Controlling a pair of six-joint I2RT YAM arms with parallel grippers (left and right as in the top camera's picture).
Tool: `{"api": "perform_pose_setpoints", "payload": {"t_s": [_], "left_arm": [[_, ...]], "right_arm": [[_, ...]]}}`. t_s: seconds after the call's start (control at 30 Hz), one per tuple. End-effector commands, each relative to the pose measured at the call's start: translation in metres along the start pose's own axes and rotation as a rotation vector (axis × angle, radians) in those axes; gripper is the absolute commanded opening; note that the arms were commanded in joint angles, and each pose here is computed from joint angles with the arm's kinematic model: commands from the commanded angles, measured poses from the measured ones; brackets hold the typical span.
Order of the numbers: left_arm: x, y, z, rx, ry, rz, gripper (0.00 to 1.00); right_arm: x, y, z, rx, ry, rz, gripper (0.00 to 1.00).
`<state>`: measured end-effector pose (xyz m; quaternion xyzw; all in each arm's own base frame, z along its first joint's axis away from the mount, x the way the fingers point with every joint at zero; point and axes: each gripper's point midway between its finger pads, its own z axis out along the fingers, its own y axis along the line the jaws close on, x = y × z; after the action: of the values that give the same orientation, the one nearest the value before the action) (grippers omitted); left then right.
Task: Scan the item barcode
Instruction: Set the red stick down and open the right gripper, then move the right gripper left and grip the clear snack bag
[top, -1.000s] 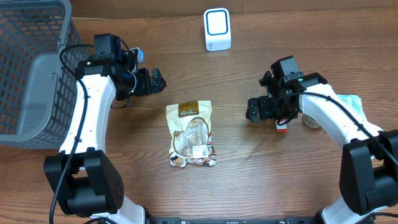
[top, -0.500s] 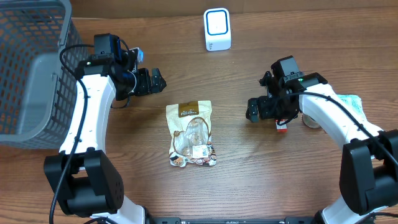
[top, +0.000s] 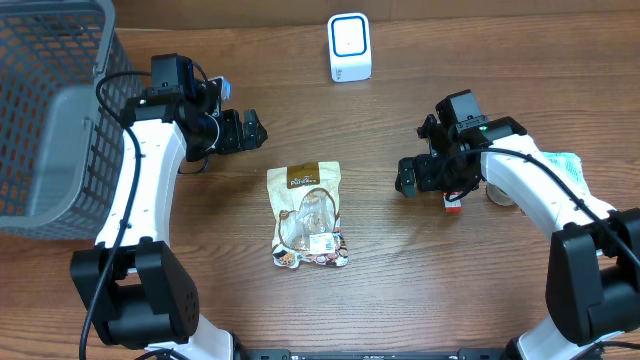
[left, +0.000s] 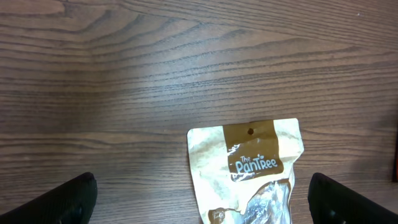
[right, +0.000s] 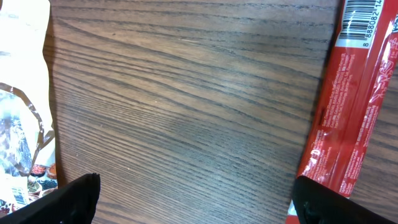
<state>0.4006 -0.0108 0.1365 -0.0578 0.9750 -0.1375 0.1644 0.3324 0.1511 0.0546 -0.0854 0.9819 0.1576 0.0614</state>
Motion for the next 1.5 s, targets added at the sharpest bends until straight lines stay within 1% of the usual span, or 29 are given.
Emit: {"api": "perform_pose_setpoints", "payload": {"t_s": [0.0,0.13,0.27,0.3,0.4,0.43,0.53,0.6,0.63,0.67,0.73,0.8,0.83,0.93,1.03,1.07,1.13,1.17,1.3,1.43,1.47], "left_arm": [[-0.006,-0.004,-0.011,0.001,-0.034,0.006,1.0],[-0.006,-0.004,-0.011,0.001,-0.034,0.006,1.0],[-0.006,-0.004,-0.011,0.001,-0.034,0.006,1.0],[-0.006,-0.004,-0.011,0.001,-0.034,0.006,1.0],[-0.006,-0.004,-0.011,0.001,-0.034,0.006,1.0],[-0.006,-0.004,-0.011,0.001,-0.034,0.006,1.0],[-0.006,-0.004,-0.011,0.001,-0.034,0.006,1.0],[-0.006,-0.004,-0.011,0.001,-0.034,0.006,1.0],[-0.006,-0.004,-0.011,0.001,-0.034,0.006,1.0],[-0.006,-0.004,-0.011,0.001,-0.034,0.006,1.0],[-0.006,-0.004,-0.011,0.001,-0.034,0.006,1.0],[-0.006,-0.004,-0.011,0.001,-0.034,0.006,1.0],[-0.006,-0.004,-0.011,0.001,-0.034,0.006,1.0],[-0.006,-0.004,-0.011,0.001,-0.034,0.006,1.0],[-0.006,-0.004,-0.011,0.001,-0.034,0.006,1.0],[-0.006,-0.004,-0.011,0.001,-0.034,0.006,1.0],[-0.006,-0.004,-0.011,0.001,-0.034,0.006,1.0],[-0.006,-0.004,-0.011,0.001,-0.034,0.006,1.0],[-0.006,-0.004,-0.011,0.001,-0.034,0.006,1.0],[-0.006,-0.005,-0.011,0.001,-0.033,0.008,1.0],[-0.006,-0.005,-0.011,0.002,-0.033,0.008,1.0]], "right_arm": [[0.0,0.002,-0.001,-0.009,-0.004,0.004,1.0],[-0.001,0.003,-0.001,-0.011,-0.011,0.002,1.0],[-0.016,0.008,-0.002,-0.038,-0.069,-0.017,1.0],[-0.022,0.016,-0.003,-0.082,-0.093,-0.028,1.0],[-0.025,0.058,-0.012,-0.321,-0.1,-0.064,1.0],[-0.027,0.061,-0.013,-0.344,-0.107,-0.069,1.0],[-0.03,0.08,-0.019,-0.447,-0.089,0.035,1.0],[-0.029,0.09,-0.019,-0.469,-0.086,0.024,1.0],[-0.027,0.095,-0.018,-0.472,-0.082,0.009,0.98],[-0.024,0.102,-0.016,-0.473,-0.076,-0.008,0.94],[-0.017,0.114,-0.011,-0.462,-0.059,-0.043,0.8],[-0.008,0.128,-0.004,-0.426,-0.047,-0.088,0.74],[-0.004,0.132,0.001,-0.393,-0.047,-0.103,0.72],[-0.001,0.139,0.014,-0.273,-0.076,-0.098,0.71],[0.002,0.165,0.019,-0.256,-0.12,-0.183,0.64],[0.003,0.174,0.02,-0.266,-0.133,-0.209,0.59],[0.006,0.194,0.02,-0.279,-0.163,-0.247,0.42],[0.006,0.199,0.021,-0.27,-0.18,-0.24,0.38],[0.008,0.213,0.026,-0.213,-0.24,-0.253,0.37],[0.016,0.225,0.034,-0.196,-0.251,-0.29,0.28],[0.017,0.228,0.036,-0.2,-0.25,-0.295,0.24]]}}
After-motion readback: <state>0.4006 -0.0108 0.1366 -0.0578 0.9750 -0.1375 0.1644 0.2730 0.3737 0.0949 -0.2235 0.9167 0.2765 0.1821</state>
